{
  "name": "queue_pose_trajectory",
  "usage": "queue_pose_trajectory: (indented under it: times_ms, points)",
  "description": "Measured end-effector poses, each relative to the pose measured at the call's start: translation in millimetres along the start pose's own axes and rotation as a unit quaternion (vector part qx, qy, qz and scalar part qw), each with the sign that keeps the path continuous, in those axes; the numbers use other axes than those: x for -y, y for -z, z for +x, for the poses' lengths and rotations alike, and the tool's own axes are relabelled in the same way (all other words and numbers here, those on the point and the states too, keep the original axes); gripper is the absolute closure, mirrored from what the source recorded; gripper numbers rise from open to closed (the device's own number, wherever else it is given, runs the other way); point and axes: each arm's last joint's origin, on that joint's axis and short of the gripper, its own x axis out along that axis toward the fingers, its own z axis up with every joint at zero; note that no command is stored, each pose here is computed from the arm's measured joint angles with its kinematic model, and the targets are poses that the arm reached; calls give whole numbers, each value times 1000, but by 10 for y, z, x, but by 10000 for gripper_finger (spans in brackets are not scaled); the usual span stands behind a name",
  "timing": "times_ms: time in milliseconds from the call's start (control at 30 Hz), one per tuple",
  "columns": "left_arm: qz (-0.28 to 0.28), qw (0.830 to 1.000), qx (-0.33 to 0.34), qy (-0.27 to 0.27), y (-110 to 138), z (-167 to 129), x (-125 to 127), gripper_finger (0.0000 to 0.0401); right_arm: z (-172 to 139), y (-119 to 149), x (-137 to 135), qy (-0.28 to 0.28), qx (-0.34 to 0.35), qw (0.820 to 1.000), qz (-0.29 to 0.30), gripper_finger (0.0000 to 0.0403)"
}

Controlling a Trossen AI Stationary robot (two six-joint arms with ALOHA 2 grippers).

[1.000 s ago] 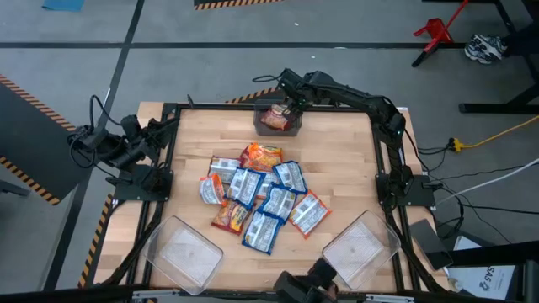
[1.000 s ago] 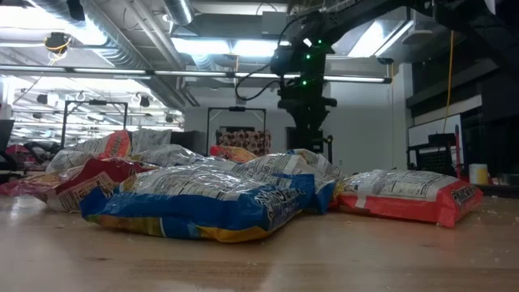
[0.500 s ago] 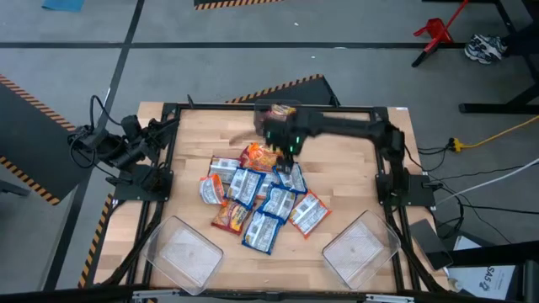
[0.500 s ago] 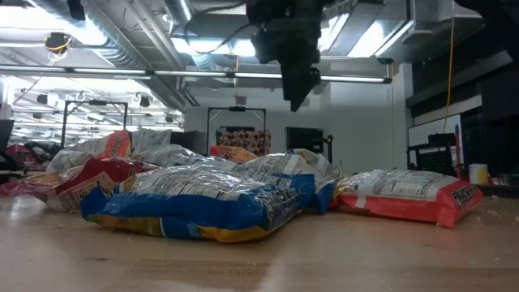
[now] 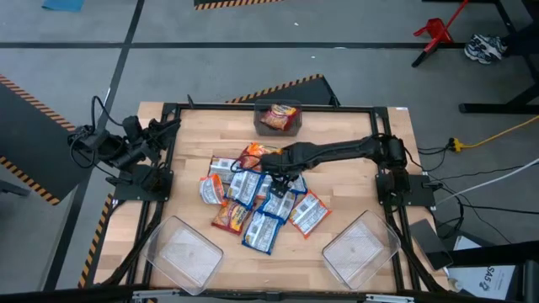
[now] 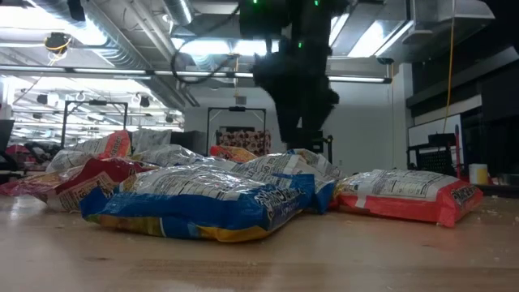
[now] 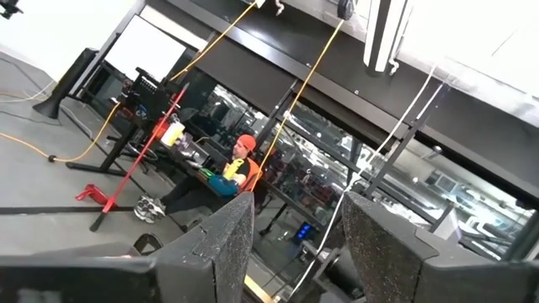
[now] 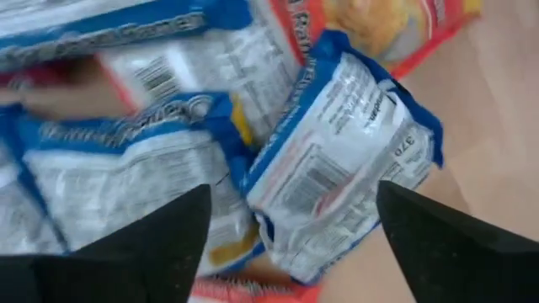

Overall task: Sort Maruchan noodles
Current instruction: Put the blue noodle pack into the right transparent bin

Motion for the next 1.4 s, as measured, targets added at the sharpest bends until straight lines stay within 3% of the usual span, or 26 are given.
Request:
queue_pose_trajectory:
  times_ms: [200,333,467,767,833,1000,1167,1400]
  points:
    - [0,1000,-2,9,1,0,5,225,260,62,39,23,31,998,49,48]
    - [0,1000,-2,9,1,0,5,225,363,123,110,52,27,994,95,72]
    - [0,1000,-2,9,1,0,5,225,371,148,141,71,23,990,117,144]
    - [0,1000,-2,10,1,0,6,225,362,143,128,59,18,990,127,374]
    - [0,1000,-2,10,1,0,6,225,318,120,113,50,14,992,118,391]
    - [0,1000,-2,10,1,0,6,225,69,8,59,40,18,994,99,395]
    - [0,1000,-2,10,1,0,6,225,-410,-103,22,34,23,997,70,398]
    - [0,1000,-2,10,1,0,6,225,-1240,125,-225,-3,-12,1000,26,401]
